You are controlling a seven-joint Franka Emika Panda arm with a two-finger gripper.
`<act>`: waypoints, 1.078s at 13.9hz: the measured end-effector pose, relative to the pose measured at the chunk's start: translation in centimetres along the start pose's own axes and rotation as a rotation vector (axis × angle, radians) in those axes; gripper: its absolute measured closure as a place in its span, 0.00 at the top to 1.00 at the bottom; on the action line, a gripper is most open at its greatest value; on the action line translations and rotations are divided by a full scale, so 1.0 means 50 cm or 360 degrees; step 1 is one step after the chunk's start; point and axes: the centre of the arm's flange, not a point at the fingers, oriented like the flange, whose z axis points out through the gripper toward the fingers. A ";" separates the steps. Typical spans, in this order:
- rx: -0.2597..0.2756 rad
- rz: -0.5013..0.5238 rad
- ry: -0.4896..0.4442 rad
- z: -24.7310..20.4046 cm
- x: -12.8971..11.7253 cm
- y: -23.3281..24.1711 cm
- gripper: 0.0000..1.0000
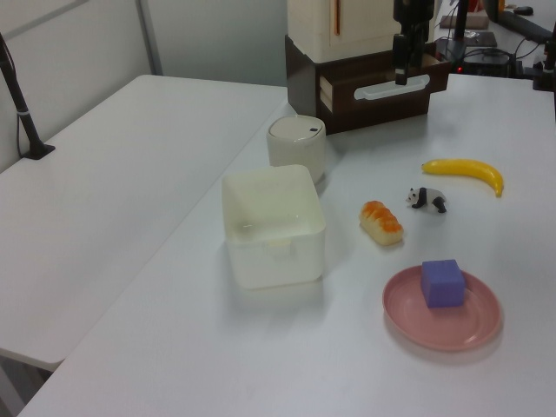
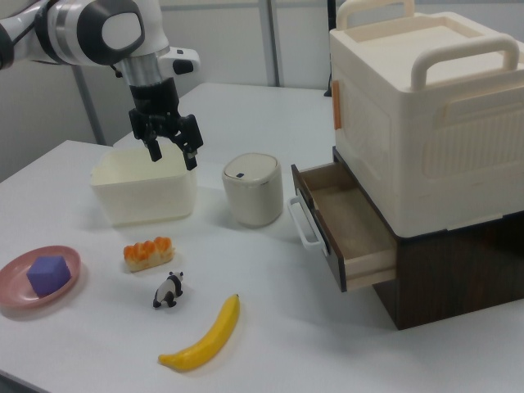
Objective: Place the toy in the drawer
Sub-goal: 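Move the open gripper over the black-and-white panda toy and lower it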
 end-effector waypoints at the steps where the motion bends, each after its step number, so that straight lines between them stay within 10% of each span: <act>1: 0.0000 0.0000 0.0000 0.000 0.000 0.000 1.00; 15: -0.0001 0.0000 -0.0011 0.006 -0.001 0.000 1.00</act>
